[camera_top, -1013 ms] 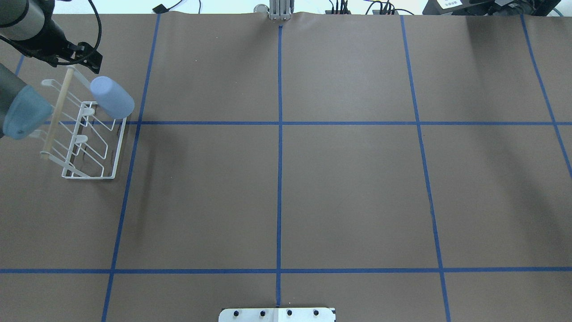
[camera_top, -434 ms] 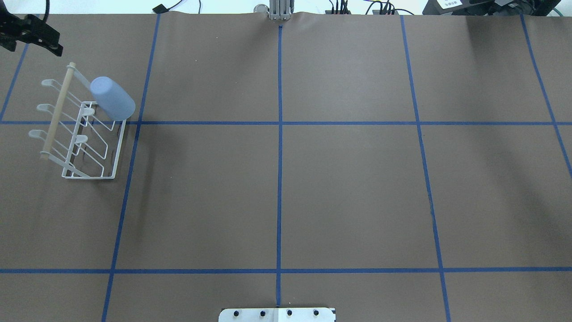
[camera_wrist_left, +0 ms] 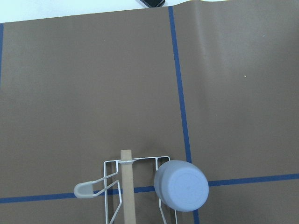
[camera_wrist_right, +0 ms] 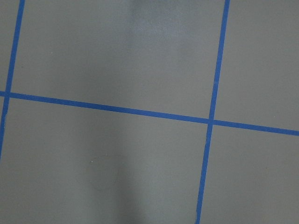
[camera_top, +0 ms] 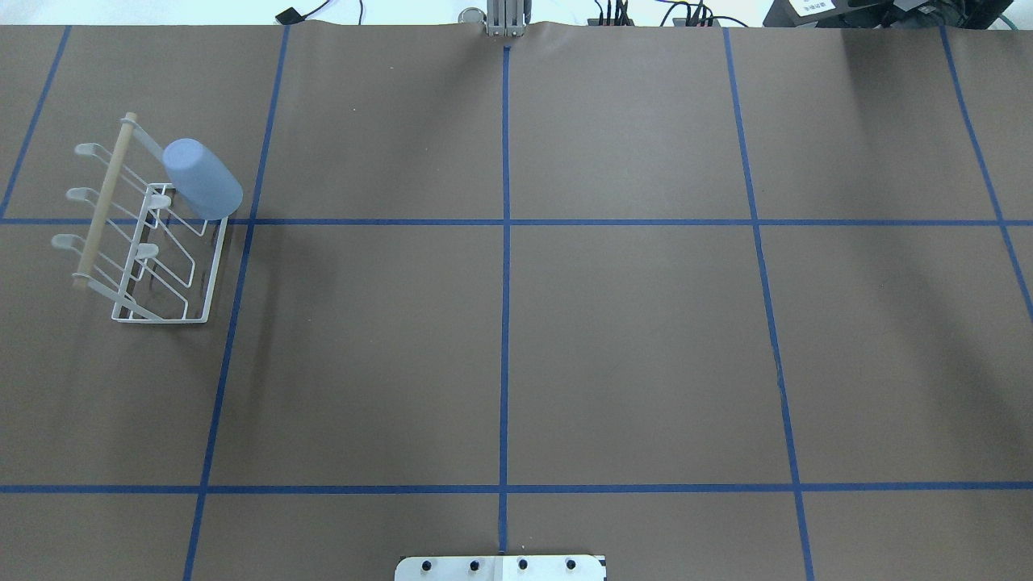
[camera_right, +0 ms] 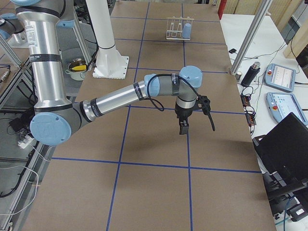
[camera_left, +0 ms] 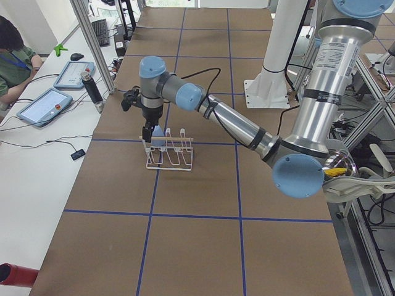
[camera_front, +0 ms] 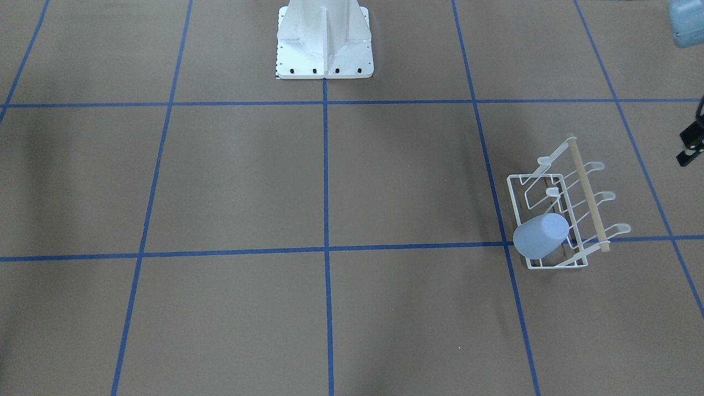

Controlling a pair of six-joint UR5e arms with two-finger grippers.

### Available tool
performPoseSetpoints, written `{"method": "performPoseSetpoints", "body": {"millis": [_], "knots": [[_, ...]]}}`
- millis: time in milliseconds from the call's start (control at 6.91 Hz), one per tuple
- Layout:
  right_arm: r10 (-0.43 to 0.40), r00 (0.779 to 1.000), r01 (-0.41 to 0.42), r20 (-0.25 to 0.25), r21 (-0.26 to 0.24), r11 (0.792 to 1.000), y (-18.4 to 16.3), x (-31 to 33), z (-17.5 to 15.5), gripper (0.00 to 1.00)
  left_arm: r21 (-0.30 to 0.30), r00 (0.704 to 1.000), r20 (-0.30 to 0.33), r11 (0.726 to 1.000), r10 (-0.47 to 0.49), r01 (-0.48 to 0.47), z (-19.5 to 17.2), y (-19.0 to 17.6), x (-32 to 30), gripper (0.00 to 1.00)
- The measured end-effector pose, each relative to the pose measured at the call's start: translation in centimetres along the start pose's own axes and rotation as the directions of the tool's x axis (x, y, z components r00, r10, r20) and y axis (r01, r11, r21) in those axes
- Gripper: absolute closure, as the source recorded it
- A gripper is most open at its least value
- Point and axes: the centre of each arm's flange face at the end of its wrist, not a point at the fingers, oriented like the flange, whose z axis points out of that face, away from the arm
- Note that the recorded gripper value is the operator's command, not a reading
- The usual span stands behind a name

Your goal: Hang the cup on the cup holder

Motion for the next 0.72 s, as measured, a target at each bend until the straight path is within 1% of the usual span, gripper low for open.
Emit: {"method": "performPoseSetpoints", "body": {"millis": [145, 289, 434, 723], "knots": [[0.018, 1.000, -0.018, 0.001, -0.012, 1.000, 0.6, 0.9, 0.6, 0.00, -0.028, 0.998, 0.015, 0.998, -0.057, 0.058, 1.0, 1.1, -5.1, 0.01], [0.035, 0.999, -0.035, 0.003, -0.021, 0.999, 1.2, 1.7, 1.0, 0.00, -0.056, 0.994, 0.023, 0.993, -0.103, 0.104, 2.2, 2.2, -8.2, 0.01], [0.055, 0.998, -0.055, 0.005, -0.034, 0.998, 2.1, 2.6, 1.6, 0.00, -0.075, 0.991, 0.029, 0.989, -0.129, 0.131, 3.1, 3.2, -9.9, 0.01], [0.100, 0.995, -0.099, 0.004, -0.058, 0.993, 4.0, 4.8, 2.8, 0.00, -0.128, 0.982, 0.044, 0.974, -0.184, 0.188, 6.2, 5.5, -13.4, 0.01]]}}
